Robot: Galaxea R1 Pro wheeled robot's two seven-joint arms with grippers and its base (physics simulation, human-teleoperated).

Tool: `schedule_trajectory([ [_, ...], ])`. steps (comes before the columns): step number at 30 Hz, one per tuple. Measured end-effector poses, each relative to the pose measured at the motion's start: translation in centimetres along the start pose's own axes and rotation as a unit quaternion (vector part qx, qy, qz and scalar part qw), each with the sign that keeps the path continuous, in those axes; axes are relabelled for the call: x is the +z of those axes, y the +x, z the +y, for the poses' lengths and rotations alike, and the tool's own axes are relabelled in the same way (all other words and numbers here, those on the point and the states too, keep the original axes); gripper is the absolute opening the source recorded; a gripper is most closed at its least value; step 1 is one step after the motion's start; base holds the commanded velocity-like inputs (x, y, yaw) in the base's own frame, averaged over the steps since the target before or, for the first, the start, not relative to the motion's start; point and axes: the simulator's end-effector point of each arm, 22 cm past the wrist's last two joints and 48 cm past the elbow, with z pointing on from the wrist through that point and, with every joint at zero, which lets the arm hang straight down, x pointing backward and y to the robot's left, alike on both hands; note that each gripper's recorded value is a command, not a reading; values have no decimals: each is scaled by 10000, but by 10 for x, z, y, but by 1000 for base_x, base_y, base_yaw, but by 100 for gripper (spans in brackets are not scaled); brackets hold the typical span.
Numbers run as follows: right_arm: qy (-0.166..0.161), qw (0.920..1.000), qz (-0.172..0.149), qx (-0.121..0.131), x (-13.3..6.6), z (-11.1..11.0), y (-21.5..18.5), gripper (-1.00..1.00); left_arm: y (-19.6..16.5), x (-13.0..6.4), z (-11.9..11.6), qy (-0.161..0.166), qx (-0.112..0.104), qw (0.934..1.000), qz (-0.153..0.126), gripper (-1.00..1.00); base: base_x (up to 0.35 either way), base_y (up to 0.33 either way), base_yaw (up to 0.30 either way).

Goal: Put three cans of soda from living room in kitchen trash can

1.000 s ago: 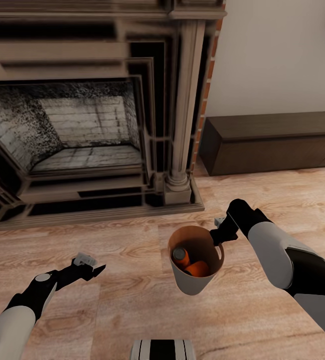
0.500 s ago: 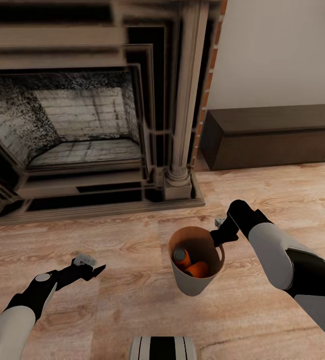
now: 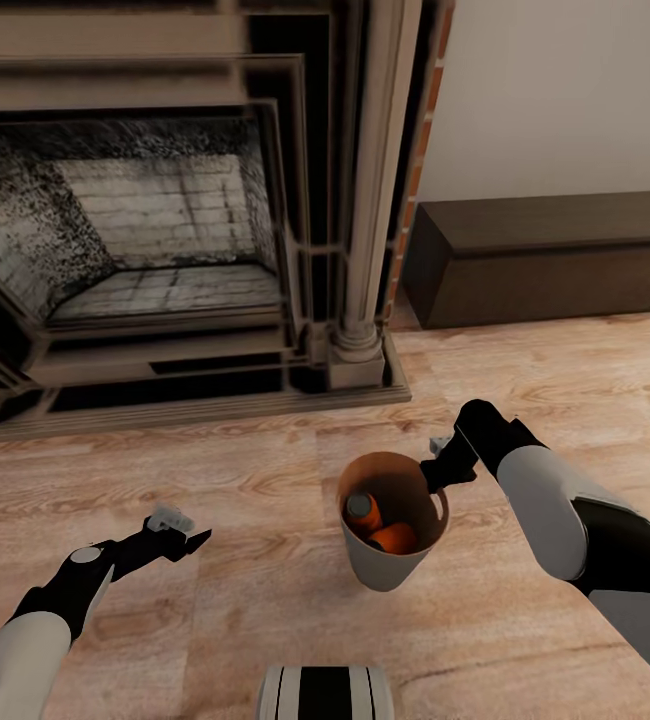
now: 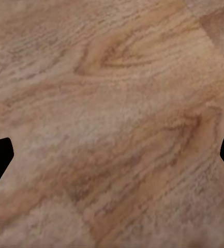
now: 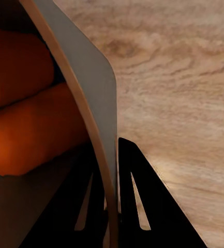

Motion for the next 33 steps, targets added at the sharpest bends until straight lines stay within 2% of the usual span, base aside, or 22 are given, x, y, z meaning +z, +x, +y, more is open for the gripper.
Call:
schedule_trajectory([
  [5, 90, 9999, 52, -57, 5, -5, 1, -100, 5, 2, 0, 11, -14, 10000, 36, 100, 0, 0, 0],
  [10, 5, 10000, 36, -1, 5, -1, 1, -100, 4, 2, 0, 9, -18, 10000, 33, 100, 0, 0, 0],
  [16, 35, 9998, 170, -17, 20, -6, 5, -100, 19, 8, -1, 38, -64, 9999, 147, 100, 0, 0, 0],
  [24, 13, 9998, 196, 29, 21, -6, 4, -100, 23, 10, -1, 44, -82, 9998, 174, 100, 0, 0, 0],
  [28, 1, 9997, 246, -41, 21, -8, -2, -100, 32, 13, -2, 63, -106, 9996, 248, 100, 0, 0, 0],
  [33, -75, 9997, 237, 33, 21, -11, -1, -100, 34, 14, -2, 67, -115, 9996, 266, 100, 0, 0, 0],
])
